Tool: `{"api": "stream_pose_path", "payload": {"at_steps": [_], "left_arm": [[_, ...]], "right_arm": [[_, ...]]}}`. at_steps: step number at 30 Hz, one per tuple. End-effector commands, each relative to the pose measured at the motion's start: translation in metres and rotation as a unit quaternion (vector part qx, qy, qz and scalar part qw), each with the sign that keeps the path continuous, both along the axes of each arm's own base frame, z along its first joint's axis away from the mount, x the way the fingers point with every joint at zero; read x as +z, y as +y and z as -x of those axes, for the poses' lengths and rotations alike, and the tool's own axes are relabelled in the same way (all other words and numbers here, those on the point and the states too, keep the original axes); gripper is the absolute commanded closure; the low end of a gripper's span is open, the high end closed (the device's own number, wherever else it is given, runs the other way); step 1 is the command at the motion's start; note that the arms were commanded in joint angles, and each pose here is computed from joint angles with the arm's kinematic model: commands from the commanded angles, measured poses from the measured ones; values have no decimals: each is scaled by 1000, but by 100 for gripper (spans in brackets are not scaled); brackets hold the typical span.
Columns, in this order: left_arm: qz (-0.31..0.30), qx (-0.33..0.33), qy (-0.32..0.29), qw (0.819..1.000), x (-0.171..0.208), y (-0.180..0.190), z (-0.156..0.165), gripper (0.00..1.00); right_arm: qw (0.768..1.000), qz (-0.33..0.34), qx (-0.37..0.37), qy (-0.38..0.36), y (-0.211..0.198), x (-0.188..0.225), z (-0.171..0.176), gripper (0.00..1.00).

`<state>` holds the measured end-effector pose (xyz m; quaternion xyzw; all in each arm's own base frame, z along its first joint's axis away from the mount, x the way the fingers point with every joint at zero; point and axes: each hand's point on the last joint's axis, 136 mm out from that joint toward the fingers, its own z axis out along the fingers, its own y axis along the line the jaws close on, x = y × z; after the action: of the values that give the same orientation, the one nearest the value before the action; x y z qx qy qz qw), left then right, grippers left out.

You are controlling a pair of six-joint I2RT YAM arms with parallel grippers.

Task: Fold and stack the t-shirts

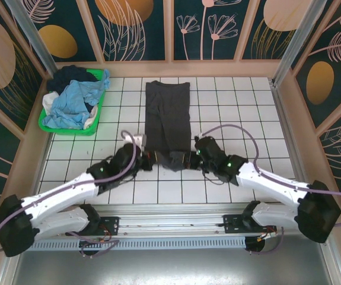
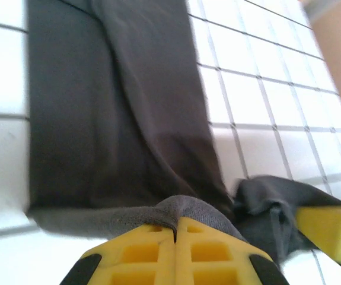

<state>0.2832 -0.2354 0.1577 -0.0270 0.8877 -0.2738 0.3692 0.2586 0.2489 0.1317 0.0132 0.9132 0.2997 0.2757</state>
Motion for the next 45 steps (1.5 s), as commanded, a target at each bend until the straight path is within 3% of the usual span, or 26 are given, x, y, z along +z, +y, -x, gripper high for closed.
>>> {"api": "stream_pose_path", "payload": {"at_steps": [1, 6, 15, 18, 24, 31, 35, 45], "left_arm": [[-34, 7, 7, 999, -13, 1, -40, 100], [-40, 16, 42, 998, -40, 0, -89, 100], [-17, 31, 78, 996, -73, 9, -145, 100], [-22, 15, 94, 995, -85, 0, -156, 100], [-21, 30, 112, 993, -102, 14, -174, 100], [-8, 28, 104, 994, -90, 18, -189, 100], [4, 25, 90, 996, -76, 15, -193, 100], [0, 35, 86, 996, -70, 20, -197, 100]], "right_arm": [[999, -18, 22, -39, 7, 13, -42, 99], [996, -55, 62, -21, 23, 1, -92, 99], [998, -28, 52, 16, 23, -34, -163, 99], [998, -32, 55, 18, 24, -38, -173, 95], [997, -44, 51, 36, 23, -54, -197, 92], [997, -35, 43, 45, 21, -60, -215, 92], [995, -77, 43, 38, 20, -48, -218, 92], [996, -83, 37, 15, 16, -24, -231, 92]]}}
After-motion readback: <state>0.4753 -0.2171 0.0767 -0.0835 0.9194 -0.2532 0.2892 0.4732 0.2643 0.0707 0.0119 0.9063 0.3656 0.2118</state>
